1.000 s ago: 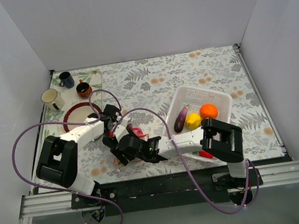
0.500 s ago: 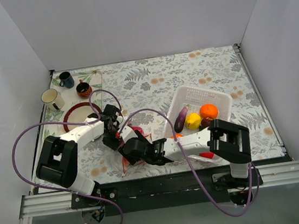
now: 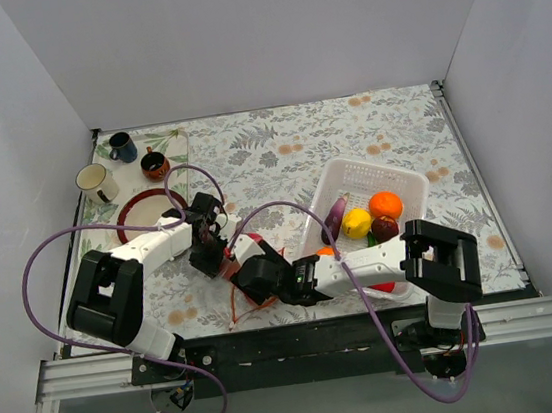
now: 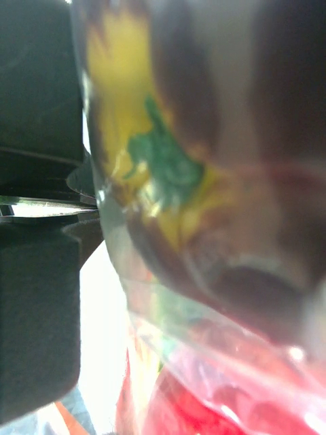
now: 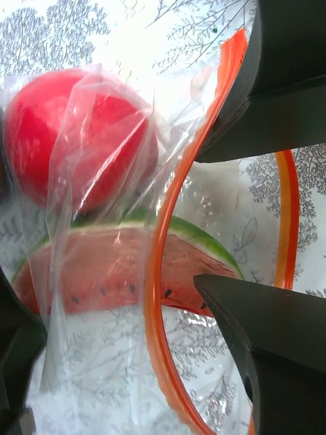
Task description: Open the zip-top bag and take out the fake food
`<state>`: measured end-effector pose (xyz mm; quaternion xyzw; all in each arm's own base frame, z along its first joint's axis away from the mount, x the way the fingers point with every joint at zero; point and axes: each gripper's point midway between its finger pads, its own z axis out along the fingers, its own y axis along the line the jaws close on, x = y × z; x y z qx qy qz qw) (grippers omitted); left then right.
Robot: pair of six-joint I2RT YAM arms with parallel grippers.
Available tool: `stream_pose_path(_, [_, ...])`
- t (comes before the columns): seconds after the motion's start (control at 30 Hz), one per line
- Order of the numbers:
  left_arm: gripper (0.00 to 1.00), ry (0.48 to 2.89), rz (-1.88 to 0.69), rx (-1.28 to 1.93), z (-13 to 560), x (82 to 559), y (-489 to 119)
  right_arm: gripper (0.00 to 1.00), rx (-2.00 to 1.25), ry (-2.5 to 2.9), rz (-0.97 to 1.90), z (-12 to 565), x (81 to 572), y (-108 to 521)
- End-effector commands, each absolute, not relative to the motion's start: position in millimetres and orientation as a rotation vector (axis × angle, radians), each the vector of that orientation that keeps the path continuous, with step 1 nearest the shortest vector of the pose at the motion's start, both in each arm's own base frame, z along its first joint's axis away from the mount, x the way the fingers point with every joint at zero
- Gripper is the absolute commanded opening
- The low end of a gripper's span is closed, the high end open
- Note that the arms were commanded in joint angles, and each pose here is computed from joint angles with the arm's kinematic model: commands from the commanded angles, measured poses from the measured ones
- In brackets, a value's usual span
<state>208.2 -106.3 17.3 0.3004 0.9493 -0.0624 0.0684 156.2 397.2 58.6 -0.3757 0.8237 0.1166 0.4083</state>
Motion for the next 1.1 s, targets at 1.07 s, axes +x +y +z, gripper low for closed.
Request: stream_pose_path(1.07, [0.00, 2.849, -0.188, 0.904, 23, 210, -109, 0.83, -0.966, 2.094, 0.162, 24, 149, 418])
